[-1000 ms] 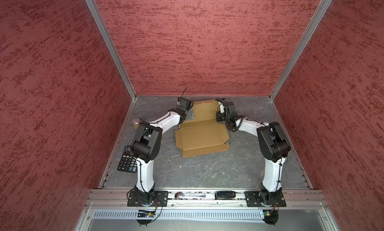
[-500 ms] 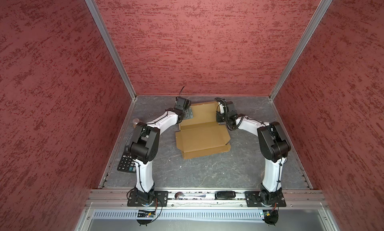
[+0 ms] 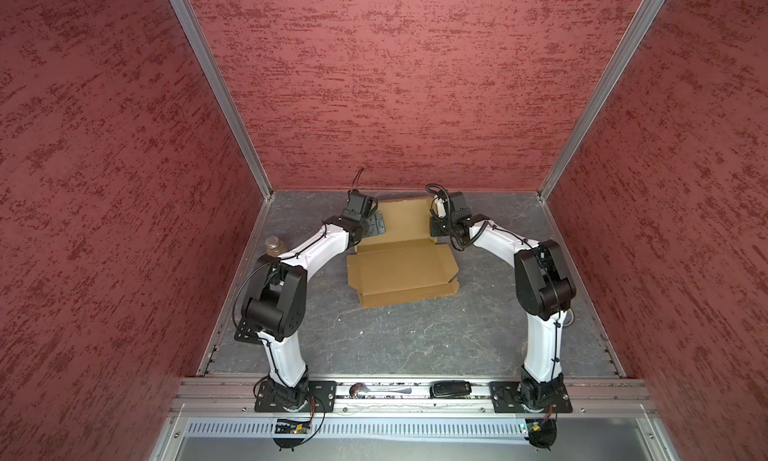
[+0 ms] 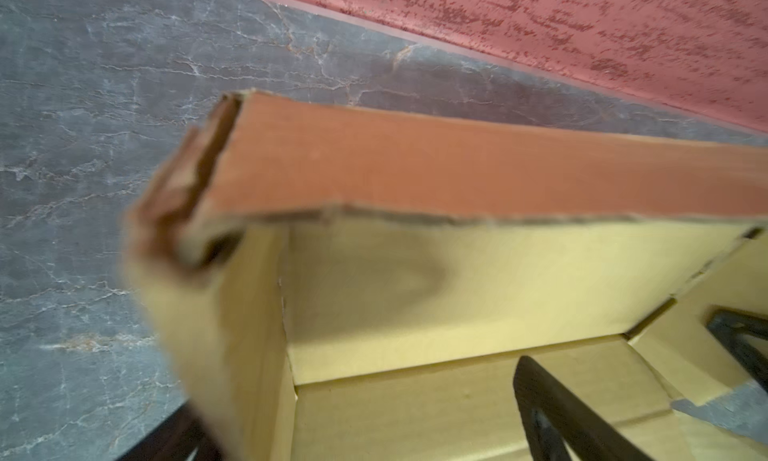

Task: Fold the paper box

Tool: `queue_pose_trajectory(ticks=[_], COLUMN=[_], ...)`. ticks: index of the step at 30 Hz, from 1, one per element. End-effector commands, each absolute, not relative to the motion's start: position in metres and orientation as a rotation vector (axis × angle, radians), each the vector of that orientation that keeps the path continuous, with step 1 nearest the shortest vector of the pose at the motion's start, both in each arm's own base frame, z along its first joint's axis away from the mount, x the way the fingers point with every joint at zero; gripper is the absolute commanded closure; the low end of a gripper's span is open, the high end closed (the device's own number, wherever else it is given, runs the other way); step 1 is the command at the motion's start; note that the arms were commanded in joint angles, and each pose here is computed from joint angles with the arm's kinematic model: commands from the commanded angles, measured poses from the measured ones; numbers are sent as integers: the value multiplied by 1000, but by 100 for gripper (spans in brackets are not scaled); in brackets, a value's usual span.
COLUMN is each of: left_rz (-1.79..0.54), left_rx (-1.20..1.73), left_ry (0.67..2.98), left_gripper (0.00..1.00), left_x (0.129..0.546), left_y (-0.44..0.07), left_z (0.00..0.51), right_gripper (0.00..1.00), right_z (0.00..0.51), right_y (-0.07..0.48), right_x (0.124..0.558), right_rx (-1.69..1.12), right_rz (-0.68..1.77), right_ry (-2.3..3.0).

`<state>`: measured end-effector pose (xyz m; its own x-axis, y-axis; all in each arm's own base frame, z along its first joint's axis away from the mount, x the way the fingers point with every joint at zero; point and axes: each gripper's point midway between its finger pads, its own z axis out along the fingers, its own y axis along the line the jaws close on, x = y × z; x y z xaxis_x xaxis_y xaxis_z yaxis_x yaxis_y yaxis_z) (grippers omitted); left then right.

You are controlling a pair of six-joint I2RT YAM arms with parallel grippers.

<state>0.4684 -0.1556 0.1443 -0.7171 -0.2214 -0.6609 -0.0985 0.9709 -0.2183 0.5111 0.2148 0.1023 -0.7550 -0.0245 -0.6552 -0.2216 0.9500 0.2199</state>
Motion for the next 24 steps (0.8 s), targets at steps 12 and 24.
queue_pose_trajectory(ticks=[12, 24], left_rz=[-409, -426], left_rx=[-216, -221], left_ry=[2245, 2167], left_gripper=[0, 0], left_x=[434, 399], left_y=[-157, -125], left_z=[213, 256], right_gripper=[100, 100], right_z=[91, 86], right_y=[212, 202], right_x=[486, 461], right_rx=[-168, -174], right_rz=[325, 253], right_ry=[2657, 2856])
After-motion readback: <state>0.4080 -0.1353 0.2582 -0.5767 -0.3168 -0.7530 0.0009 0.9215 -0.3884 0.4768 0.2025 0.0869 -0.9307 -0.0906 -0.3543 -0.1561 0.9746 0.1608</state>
